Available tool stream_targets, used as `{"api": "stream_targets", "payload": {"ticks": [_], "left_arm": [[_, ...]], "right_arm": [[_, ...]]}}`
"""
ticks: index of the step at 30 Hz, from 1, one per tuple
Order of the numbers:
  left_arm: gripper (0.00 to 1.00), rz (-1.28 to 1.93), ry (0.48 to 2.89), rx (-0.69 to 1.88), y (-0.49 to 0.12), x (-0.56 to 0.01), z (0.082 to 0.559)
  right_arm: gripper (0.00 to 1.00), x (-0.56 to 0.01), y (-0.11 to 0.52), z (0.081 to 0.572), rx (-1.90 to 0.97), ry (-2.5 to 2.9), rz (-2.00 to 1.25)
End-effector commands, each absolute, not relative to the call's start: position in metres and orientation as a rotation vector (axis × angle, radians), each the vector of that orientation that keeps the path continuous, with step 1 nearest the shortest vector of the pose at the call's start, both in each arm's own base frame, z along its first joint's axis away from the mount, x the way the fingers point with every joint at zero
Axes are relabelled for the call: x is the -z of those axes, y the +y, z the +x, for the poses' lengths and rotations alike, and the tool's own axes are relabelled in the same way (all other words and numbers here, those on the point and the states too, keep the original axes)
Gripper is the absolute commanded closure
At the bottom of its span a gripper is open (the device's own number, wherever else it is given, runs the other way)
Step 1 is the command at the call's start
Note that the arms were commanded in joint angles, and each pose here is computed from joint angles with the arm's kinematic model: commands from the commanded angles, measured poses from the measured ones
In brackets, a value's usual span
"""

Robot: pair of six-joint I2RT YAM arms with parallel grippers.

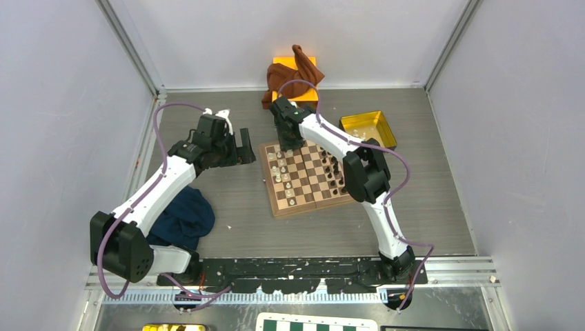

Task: Set up the chess pieces on the board
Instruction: Place the chess piece on the chessboard.

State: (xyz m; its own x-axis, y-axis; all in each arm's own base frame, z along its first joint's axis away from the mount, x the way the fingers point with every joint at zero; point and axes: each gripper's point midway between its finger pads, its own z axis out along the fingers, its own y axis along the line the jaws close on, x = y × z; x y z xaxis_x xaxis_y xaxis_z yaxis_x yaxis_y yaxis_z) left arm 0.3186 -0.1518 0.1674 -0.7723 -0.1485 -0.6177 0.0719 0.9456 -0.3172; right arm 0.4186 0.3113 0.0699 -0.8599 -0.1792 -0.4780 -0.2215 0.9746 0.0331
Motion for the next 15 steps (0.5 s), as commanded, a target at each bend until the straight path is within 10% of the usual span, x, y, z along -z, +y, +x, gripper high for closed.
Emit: {"api": "stream_targets", "payload": {"ticks": [1, 15], "left_arm": [[0.03, -0.035, 2.357, 0.439, -0.153, -0.181, 0.329], [0.03, 0.036, 2.282, 0.523, -0.175, -0.211, 0.352]], "right_arm": [[0.62, -0.089, 0.316, 0.423, -0.138, 2.578, -0.306], [0.61, -0.177, 0.297, 0.449, -0.181, 2.390, -0.190]]}}
